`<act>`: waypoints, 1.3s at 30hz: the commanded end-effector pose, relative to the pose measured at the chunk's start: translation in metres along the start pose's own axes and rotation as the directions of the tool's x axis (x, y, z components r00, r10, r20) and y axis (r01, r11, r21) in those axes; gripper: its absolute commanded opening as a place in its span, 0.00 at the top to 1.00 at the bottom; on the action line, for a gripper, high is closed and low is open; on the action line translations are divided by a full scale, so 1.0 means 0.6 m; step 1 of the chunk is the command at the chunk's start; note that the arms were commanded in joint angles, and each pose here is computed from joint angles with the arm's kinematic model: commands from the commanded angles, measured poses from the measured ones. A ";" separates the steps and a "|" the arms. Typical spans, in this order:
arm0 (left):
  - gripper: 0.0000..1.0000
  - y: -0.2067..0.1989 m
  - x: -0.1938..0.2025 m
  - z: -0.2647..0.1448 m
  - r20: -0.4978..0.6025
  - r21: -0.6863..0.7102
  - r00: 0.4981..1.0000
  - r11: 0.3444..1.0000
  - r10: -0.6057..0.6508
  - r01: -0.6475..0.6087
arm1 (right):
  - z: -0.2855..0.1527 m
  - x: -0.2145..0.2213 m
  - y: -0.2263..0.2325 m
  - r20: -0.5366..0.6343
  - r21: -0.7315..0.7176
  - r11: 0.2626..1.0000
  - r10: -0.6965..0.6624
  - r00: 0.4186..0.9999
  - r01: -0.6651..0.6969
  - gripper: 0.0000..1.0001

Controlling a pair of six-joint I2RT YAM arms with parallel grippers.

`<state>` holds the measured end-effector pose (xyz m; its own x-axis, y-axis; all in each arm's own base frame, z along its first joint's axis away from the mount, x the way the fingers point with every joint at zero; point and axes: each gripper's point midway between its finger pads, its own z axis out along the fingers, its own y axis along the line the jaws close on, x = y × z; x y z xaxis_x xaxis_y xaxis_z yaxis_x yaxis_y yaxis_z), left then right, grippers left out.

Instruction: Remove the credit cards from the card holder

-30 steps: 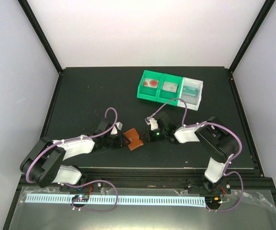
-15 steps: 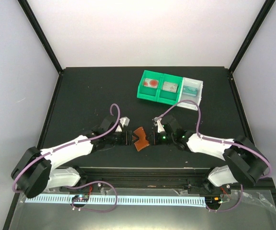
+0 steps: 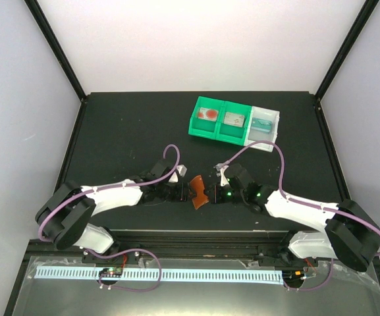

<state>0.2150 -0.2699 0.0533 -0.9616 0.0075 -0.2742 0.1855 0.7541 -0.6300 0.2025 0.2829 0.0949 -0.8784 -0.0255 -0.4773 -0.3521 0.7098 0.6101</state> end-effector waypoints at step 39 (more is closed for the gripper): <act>0.98 -0.012 0.018 -0.014 0.007 0.051 0.999 0.998 0.041 -0.041 | 0.006 0.056 -0.081 -0.054 0.169 0.985 -0.032 0.998 0.041 0.80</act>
<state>0.2048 -0.2580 0.0420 -0.9586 0.0380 -0.2822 0.2014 0.7912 -0.5775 0.1933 0.2658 0.0624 -0.8878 -0.0490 -0.4576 -0.3290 0.7627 0.5568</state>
